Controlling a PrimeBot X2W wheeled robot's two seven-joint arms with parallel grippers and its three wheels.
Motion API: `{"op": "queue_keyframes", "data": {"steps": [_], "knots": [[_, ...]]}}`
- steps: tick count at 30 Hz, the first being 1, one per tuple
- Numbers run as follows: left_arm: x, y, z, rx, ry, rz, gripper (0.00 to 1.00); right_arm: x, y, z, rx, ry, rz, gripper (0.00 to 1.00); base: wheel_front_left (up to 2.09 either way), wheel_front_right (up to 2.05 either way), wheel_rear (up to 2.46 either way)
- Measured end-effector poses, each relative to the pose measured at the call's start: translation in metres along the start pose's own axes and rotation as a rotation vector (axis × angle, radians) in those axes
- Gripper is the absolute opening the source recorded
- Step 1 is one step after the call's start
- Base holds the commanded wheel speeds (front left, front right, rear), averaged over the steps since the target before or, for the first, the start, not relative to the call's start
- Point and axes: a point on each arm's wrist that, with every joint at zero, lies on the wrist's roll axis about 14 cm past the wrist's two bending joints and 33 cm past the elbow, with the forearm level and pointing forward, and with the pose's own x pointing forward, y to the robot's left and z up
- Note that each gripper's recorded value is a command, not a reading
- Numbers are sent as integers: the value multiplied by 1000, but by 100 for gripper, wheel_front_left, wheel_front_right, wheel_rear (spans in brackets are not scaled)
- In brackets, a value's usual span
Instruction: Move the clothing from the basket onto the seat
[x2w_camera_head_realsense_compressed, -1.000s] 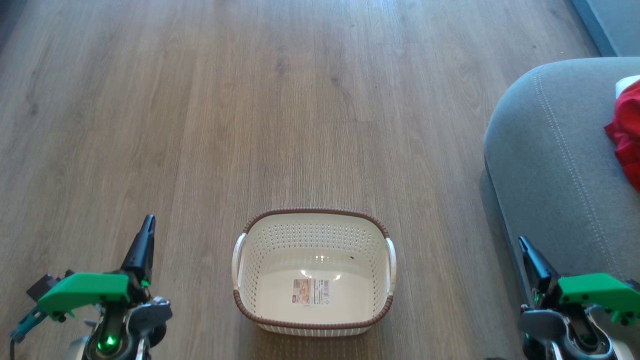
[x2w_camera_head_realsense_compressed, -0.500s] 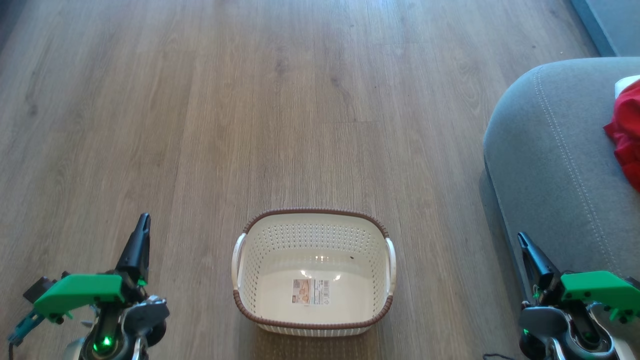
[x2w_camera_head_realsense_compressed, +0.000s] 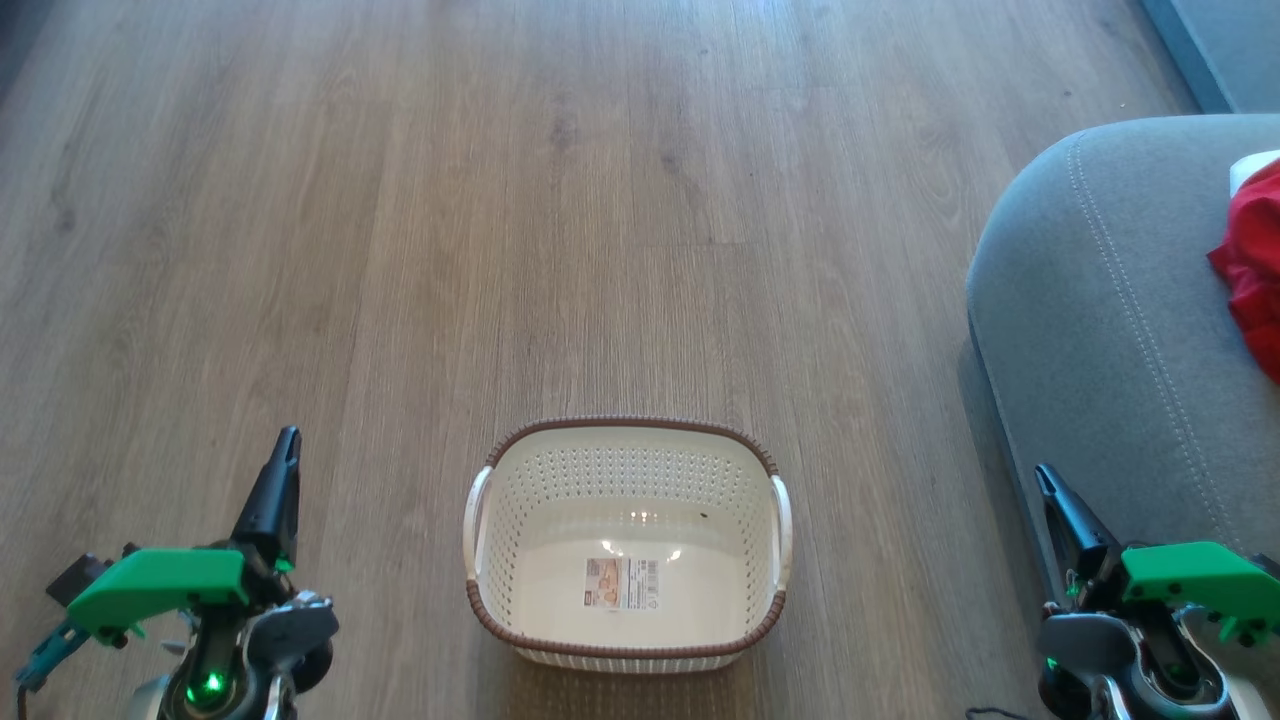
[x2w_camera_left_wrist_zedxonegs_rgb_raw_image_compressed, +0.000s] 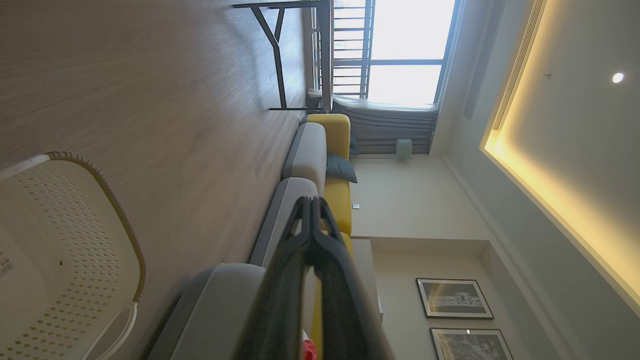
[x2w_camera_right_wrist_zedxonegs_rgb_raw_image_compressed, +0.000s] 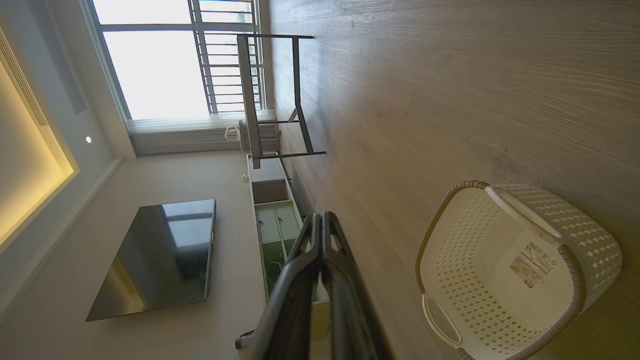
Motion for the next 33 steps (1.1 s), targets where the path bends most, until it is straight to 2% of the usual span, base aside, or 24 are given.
{"op": "queue_keyframes", "data": {"steps": [33], "knots": [[0,0,0,-1,-1,0,0,0,0,0,0,0,0,0,0,0,0]]}}
